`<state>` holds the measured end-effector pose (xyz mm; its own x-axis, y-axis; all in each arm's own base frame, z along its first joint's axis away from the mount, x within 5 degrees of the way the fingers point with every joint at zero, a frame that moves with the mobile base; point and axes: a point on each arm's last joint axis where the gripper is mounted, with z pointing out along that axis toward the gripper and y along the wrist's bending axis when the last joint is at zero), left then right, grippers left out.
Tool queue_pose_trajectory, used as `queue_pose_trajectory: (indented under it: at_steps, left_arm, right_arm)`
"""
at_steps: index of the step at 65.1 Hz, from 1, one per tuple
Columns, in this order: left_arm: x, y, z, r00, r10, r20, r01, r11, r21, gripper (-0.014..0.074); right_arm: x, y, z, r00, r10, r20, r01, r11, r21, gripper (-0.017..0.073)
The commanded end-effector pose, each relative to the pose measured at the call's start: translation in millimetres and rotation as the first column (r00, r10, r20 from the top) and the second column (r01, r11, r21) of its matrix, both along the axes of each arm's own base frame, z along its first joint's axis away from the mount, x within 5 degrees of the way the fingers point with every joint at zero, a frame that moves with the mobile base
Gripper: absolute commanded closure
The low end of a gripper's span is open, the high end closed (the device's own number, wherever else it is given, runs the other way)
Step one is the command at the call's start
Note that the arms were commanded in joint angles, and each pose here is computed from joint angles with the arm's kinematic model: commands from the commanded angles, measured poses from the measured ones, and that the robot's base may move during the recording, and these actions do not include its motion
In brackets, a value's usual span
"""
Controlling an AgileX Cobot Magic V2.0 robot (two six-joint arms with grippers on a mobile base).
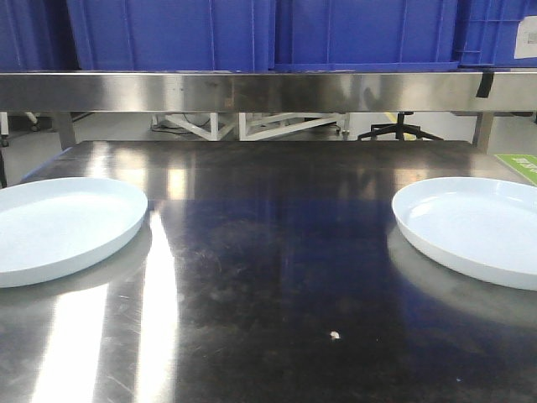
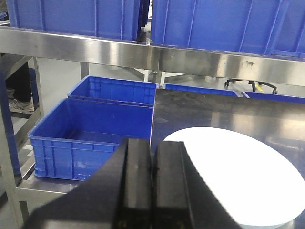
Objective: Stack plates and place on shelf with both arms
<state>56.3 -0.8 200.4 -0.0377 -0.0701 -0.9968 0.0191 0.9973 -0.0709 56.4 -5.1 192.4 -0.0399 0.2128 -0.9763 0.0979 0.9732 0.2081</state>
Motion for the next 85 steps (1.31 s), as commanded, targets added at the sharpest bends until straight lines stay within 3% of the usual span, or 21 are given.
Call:
queue_pose_trajectory:
  at_steps: [1, 7, 16, 25, 32, 44, 72, 85]
  left_arm:
    - [-2, -0.9, 23, 0.992, -0.013, 0.126, 0.012, 1.000, 0.007, 0.0510]
    - [-1, 0.2, 56, 0.998, -0.001, 0.068, 0.000, 1.000, 0.014, 0.0510]
    - [18, 2.9, 110, 0.992, 0.036, -0.120, -0.029, 0.998, 0.057, 0.0510]
    - [62, -0.4, 154, 0.937, 0.042, -0.348, 0.004, 0.991, 0.131, 0.0510]
    - [98, -6.9, 166, 0.893, 0.044, -0.448, 0.037, 0.985, 0.170, 0.0510]
    - [127, -12.0, 173, 0.876, 0.036, -0.481, 0.045, 0.987, 0.156, 0.0510]
    - [133, -14.8, 180, 0.915, 0.008, -0.404, 0.056, 0.988, 0.147, 0.0510]
    - [132, -14.1, 176, 0.899, 0.017, -0.438, 0.054, 0.987, 0.150, 0.0510]
  right_arm:
    - [-1, 0, 9, 0.994, -0.002, 0.107, 0.004, 1.000, -0.021, 0.0511]
    - [-1, 0, 9, 0.994, -0.002, 0.107, 0.004, 1.000, -0.021, 0.0511]
    - [-1, 0, 9, 0.994, -0.002, 0.107, 0.004, 1.000, -0.021, 0.0511]
    - [-1, 0, 9, 0.994, -0.002, 0.107, 0.004, 1.000, -0.021, 0.0511]
    - [-1, 0, 9, 0.994, -0.002, 0.107, 0.004, 1.000, -0.021, 0.0511]
    - [-1, 0, 9, 0.994, -0.002, 0.107, 0.004, 1.000, -0.021, 0.0511]
    - [-1, 0, 9, 0.994, -0.002, 0.107, 0.004, 1.000, -0.021, 0.0511]
    - [-1, 0, 9, 0.994, -0.002, 0.107, 0.004, 1.000, -0.021, 0.0511]
